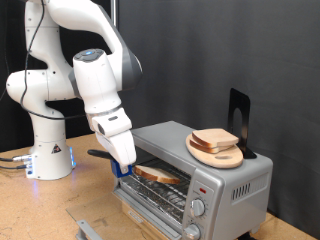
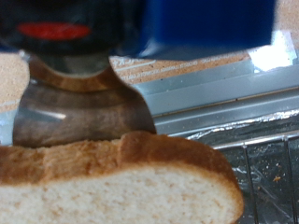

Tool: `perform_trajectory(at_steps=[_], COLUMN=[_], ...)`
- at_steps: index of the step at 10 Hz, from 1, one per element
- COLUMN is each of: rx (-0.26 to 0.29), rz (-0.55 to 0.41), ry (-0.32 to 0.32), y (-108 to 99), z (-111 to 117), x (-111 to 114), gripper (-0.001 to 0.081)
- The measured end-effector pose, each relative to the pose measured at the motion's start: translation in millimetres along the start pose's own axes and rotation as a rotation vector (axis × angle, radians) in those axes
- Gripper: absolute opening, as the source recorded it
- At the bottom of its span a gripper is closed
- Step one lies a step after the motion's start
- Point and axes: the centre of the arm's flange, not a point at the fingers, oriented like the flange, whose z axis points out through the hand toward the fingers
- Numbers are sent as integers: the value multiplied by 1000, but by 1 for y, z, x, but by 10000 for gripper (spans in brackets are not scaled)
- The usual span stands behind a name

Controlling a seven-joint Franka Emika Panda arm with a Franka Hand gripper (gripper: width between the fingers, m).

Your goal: Make a piece of toast with the oven

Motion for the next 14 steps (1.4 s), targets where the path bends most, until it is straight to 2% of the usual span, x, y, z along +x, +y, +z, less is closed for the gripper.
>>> perform_trajectory(at_steps=[4,7,11,14], rx=[-72,-115,-105,-79], rz=[-31,-58,-117,-103], ry=[0,5,-9,-10], y=[-4,-2,14,20], z=[1,9,10,8], x=[7,1,-19,-27], gripper=[369,369,369,369])
